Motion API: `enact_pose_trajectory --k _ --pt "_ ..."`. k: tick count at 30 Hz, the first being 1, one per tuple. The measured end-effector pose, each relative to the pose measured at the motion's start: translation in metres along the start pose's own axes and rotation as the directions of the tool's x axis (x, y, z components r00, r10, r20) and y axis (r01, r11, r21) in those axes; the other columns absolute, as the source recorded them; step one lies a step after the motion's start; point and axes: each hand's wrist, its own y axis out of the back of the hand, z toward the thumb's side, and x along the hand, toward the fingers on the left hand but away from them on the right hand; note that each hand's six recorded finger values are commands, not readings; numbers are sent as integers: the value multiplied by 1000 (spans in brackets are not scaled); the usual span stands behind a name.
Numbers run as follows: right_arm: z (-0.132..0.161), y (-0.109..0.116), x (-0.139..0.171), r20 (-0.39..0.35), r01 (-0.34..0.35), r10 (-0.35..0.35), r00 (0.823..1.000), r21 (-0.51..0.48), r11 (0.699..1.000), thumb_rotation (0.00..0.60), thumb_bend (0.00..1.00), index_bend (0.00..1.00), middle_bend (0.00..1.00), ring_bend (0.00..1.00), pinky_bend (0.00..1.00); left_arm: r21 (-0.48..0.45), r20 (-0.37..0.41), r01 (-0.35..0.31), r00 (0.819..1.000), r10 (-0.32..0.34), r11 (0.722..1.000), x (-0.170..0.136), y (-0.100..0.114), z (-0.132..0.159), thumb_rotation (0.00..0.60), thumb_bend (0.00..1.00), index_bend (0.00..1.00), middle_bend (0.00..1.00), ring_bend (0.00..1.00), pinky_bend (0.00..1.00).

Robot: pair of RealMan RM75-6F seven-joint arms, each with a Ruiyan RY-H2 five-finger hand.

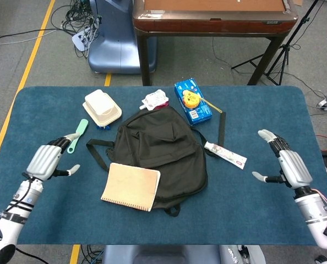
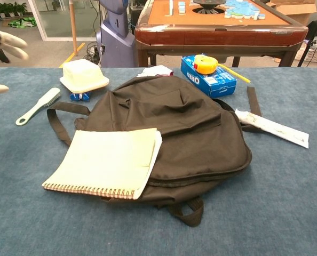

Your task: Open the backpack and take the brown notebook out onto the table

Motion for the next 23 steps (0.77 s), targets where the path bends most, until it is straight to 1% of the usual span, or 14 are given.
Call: enact_pose_trajectory --k 2,3,4,7,10,13,17,23 --pt "-7 2 4 15 7 -8 1000 38 999 600 271 53 192 39 123 9 -58 -25 998 25 1000 -6 5 -15 600 213 122 163 204 257" --pt "-10 3 6 21 12 -13 1000 53 999 600 289 107 226 69 147 14 -85 -34 996 36 999 -10 6 -22 600 212 124 163 204 257" --pt "-14 4 8 25 17 -19 1000 72 997 600 301 173 263 105 172 22 -122 -48 991 51 999 -16 9 -31 600 212 126 163 204 257" --pt "-21 5 12 29 26 -30 999 128 991 600 312 283 326 173 230 53 -206 -77 975 87 996 -34 15 -53 600 212 130 163 204 257" --pt "-26 3 18 23 37 -42 999 184 982 600 311 336 363 211 249 90 -273 -89 956 111 992 -55 17 -69 600 212 134 163 204 257" --pt "-27 2 24 6 61 -64 998 225 972 600 311 371 391 239 273 126 -314 -82 942 118 989 -76 15 -76 600 212 144 163 204 256" --pt "-27 1 37 -13 106 -106 994 257 960 600 312 393 402 251 274 158 -324 -88 936 136 984 -100 12 -74 600 212 154 163 204 255" --pt "-33 -4 63 8 138 -146 989 264 955 600 312 397 402 251 274 177 -297 -115 940 165 977 -128 6 -58 600 213 159 163 204 252"
